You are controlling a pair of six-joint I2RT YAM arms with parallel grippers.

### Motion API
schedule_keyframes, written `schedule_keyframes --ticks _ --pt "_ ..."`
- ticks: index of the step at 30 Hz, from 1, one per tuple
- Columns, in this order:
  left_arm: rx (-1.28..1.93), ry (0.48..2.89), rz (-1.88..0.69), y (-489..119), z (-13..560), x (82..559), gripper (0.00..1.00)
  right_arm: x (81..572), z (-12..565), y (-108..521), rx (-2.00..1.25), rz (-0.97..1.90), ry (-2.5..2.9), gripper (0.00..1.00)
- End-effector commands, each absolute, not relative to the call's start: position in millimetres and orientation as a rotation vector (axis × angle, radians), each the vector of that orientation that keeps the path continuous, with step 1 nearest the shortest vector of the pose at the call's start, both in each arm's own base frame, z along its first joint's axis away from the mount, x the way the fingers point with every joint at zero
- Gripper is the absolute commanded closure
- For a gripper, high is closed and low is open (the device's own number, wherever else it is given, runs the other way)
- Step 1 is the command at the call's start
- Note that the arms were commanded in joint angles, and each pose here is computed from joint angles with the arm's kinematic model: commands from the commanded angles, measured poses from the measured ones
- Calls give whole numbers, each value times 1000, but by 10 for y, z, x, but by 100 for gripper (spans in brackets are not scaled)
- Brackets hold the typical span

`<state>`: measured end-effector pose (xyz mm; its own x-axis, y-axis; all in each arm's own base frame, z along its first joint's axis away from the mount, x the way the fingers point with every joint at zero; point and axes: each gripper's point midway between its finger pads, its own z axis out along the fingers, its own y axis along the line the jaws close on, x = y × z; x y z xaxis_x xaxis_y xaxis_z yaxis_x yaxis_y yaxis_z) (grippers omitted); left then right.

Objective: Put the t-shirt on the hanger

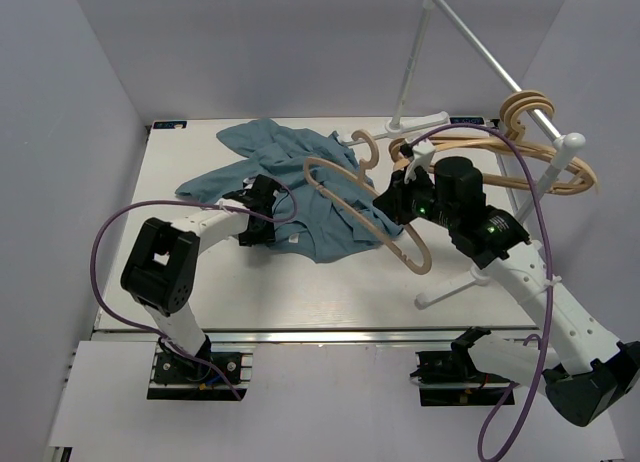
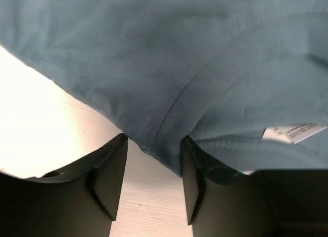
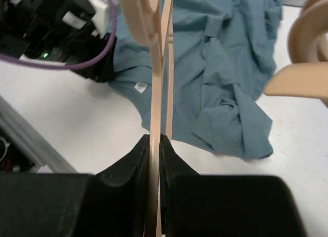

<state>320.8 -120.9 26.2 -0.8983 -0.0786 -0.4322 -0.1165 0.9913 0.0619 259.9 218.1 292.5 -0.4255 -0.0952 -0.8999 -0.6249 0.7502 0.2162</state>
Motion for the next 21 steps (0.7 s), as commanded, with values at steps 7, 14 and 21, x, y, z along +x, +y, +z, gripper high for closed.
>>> schedule_keyframes --ticks 7,14,21 --pt "-240 2545 156 -1155 655 3484 73 2261 2590 2339 -771 805 1943 100" --pt "-247 2571 157 -1163 617 3450 100 2062 2402 2506 -919 945 1861 100" --pt "-249 2523 100 -1149 860 3376 100 2194 2304 2607 -976 909 1810 100"
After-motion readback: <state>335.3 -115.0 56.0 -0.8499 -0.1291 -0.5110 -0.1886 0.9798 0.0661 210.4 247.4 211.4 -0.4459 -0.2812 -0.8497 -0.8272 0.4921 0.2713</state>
